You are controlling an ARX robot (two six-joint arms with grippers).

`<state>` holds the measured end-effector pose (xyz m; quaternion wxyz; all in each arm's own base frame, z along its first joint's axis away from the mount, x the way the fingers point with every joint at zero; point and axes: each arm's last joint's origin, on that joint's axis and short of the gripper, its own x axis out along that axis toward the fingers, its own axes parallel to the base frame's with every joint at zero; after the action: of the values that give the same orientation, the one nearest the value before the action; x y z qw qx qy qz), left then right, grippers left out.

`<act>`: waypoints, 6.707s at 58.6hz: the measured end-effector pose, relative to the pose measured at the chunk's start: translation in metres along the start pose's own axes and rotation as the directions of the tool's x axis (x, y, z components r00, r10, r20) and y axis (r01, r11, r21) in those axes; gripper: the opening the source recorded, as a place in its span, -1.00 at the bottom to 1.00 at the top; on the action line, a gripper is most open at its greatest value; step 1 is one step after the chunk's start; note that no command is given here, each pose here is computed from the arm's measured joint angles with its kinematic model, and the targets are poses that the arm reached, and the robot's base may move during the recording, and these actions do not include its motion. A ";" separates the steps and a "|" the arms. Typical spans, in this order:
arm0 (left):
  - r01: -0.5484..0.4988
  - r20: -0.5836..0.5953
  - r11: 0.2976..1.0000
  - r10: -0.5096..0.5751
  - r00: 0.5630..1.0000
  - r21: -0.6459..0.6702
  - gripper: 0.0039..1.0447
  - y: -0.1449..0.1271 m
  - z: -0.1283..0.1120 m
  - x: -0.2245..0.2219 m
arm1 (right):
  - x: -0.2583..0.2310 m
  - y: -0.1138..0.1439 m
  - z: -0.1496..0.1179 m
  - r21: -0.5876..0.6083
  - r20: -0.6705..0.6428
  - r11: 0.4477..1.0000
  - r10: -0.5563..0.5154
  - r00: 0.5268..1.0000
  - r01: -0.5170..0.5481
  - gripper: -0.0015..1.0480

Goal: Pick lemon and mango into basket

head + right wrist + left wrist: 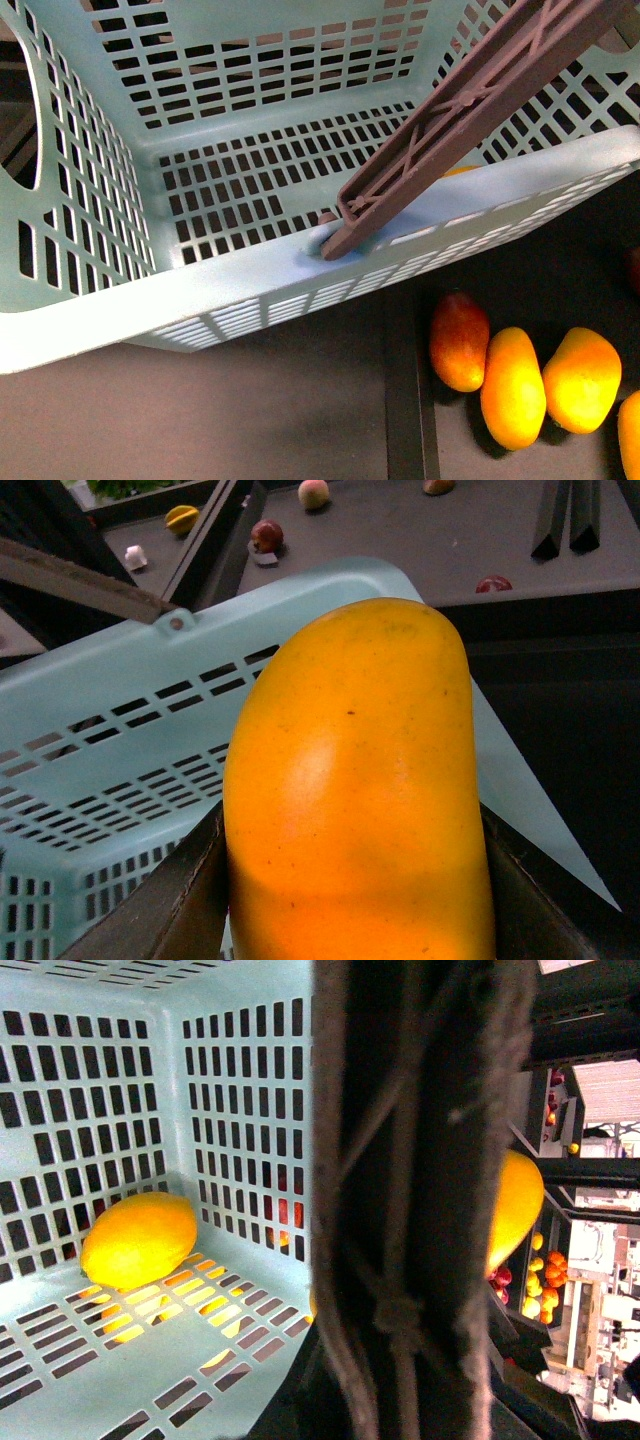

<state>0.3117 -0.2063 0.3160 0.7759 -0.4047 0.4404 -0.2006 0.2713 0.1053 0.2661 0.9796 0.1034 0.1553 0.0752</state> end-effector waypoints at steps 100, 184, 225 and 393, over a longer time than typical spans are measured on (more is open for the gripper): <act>0.000 -0.002 1.000 0.000 1.000 0.000 -0.92 0.000 0.000 0.000 | -0.127 -0.102 -0.097 -0.175 0.313 0.969 -0.115 0.943 0.176 -0.97; 0.000 -0.003 1.000 0.000 1.000 -0.001 -0.92 0.000 0.000 0.000 | -0.155 -0.103 -0.126 -0.175 0.333 0.969 -0.111 0.936 0.177 -0.97; -0.118 0.174 0.992 0.123 0.977 -0.037 -0.92 0.003 -0.002 0.001 | -0.155 -0.103 -0.126 -0.176 0.334 0.968 -0.111 0.936 0.177 0.82; -0.651 0.834 0.601 -0.049 0.549 0.464 -0.95 0.233 -0.070 -0.144 | -0.155 -0.103 -0.126 -0.176 0.334 0.968 -0.111 0.936 0.177 0.83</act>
<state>0.1656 -0.0040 0.1833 0.9999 -0.0059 0.0047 -0.0093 0.0968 0.0003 0.1699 1.0000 0.0018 -0.0077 0.0006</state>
